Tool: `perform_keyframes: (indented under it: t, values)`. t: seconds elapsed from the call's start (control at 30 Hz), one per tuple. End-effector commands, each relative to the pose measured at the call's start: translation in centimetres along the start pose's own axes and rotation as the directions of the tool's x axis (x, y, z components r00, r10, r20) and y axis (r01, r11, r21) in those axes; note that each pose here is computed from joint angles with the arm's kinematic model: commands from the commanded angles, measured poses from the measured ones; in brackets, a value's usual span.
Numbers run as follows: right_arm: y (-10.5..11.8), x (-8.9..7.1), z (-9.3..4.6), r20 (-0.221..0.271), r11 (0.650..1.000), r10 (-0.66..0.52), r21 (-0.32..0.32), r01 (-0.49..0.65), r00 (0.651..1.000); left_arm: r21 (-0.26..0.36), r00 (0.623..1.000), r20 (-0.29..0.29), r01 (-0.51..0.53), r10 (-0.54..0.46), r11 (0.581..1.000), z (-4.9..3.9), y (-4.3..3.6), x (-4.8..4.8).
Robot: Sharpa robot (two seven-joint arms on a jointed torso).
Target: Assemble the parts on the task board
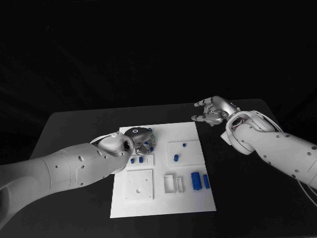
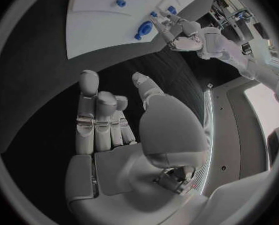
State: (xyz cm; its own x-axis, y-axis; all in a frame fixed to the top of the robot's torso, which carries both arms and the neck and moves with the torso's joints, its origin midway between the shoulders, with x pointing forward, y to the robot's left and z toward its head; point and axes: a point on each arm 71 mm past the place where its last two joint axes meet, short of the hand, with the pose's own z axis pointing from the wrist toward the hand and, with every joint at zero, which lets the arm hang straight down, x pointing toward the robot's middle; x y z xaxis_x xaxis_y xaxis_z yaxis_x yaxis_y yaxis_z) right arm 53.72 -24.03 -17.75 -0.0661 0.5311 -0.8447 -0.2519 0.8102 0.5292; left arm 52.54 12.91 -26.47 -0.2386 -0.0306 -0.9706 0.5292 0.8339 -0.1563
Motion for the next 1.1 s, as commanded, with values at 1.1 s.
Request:
perform_keyframes:
  t: [1.1]
  values:
    - [0.34, 0.01, -0.10, -0.006, 1.000, 0.001, -0.014, -0.001, 1.000, -0.007, 1.000, -0.028, 0.007, -0.007, 1.000, 0.57, 0.05, 1.03]
